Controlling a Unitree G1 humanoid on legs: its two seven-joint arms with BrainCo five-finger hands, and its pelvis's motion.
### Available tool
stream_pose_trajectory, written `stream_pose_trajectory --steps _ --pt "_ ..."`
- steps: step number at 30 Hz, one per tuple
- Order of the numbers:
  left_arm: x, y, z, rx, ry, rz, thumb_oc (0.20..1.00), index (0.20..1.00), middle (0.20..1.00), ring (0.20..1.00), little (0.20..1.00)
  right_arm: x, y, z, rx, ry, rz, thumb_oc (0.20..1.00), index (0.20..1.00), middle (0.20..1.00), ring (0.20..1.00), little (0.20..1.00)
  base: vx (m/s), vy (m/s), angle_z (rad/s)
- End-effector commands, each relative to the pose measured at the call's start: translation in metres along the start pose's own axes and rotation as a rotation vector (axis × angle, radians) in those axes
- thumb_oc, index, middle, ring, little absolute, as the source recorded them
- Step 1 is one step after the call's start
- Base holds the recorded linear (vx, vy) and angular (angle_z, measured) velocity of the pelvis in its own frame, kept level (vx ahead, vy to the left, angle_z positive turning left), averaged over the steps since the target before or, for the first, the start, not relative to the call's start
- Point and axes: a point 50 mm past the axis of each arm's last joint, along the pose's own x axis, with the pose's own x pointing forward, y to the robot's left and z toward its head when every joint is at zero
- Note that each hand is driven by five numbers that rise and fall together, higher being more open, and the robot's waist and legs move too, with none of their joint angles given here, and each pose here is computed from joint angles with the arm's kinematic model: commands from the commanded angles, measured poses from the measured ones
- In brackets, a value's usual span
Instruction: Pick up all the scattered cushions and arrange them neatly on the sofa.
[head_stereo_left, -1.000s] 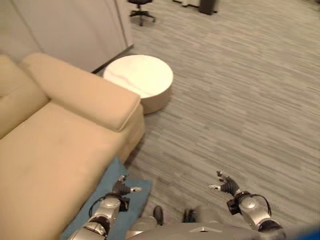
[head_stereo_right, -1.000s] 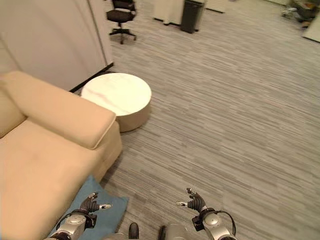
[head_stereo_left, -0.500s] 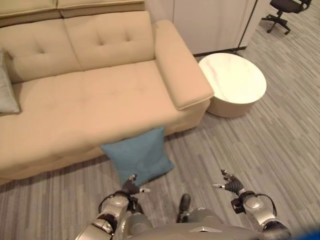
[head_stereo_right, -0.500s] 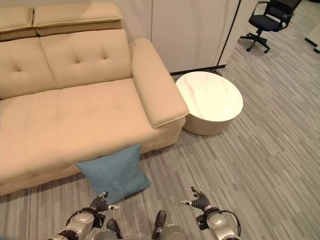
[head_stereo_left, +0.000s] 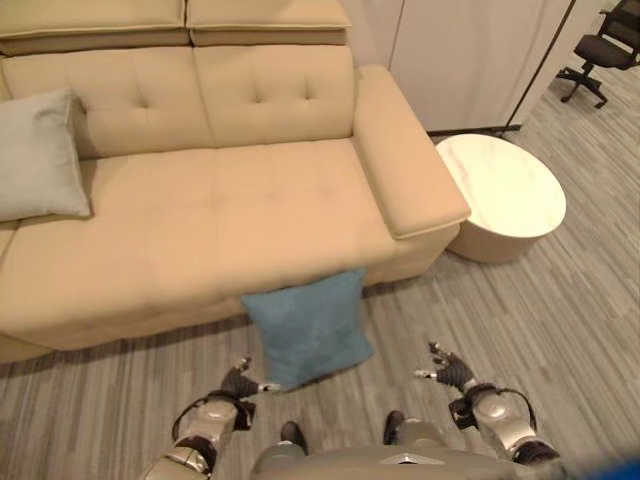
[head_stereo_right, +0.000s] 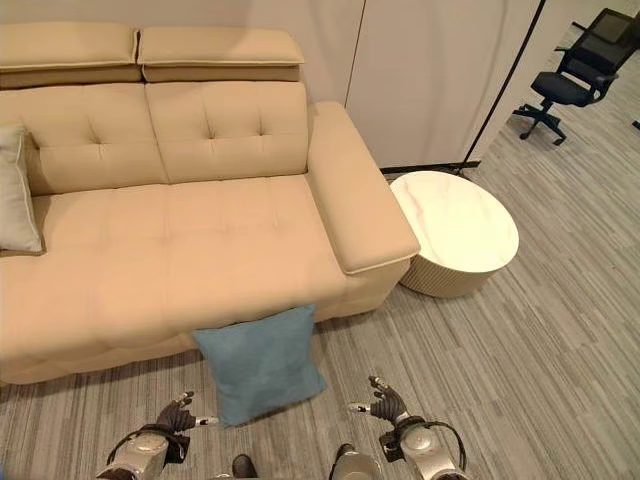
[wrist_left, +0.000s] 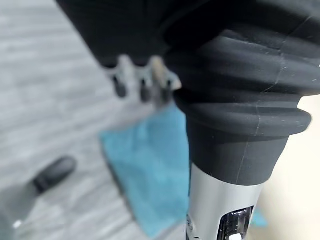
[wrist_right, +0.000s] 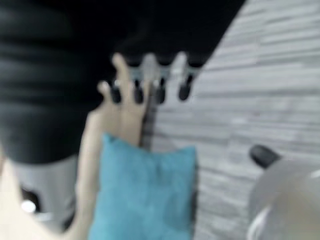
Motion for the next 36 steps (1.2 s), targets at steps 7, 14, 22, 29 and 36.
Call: stream_pose_trajectory --steps 7,14,22,29,36 --pt "0.001 0.000 0.005 0.017 -0.024 0.007 1.000 1.000 1.000 1.000 1.000 0.000 -0.005 0.006 -0.027 -0.038 0.007 1.000 1.000 1.000 1.000 1.000 0.18 0.012 0.17" --pt "0.002 -0.019 0.009 0.013 -0.035 -0.047 1.000 1.000 1.000 1.000 1.000 -0.006 -0.022 -0.003 -0.010 -0.016 -0.049 1.000 1.000 1.000 1.000 1.000 0.08 -0.107 0.46" --pt "0.004 -0.024 0.026 0.028 -0.087 -0.058 1.000 1.000 1.000 1.000 1.000 -0.006 -0.030 -0.003 -0.010 -0.008 -0.077 1.000 1.000 1.000 1.000 1.000 0.05 -0.005 0.26" --pt "0.004 -0.022 0.023 0.021 -0.085 -0.056 1.000 1.000 1.000 1.000 1.000 -0.006 -0.030 -0.003 -0.022 -0.006 -0.077 1.000 1.000 1.000 1.000 1.000 0.16 0.166 -0.12" --pt "0.005 -0.007 0.027 0.022 -0.092 -0.016 1.000 1.000 1.000 1.000 1.000 0.003 -0.018 0.016 -0.040 -0.054 -0.034 1.000 1.000 1.000 1.000 1.000 0.12 0.261 -0.17"
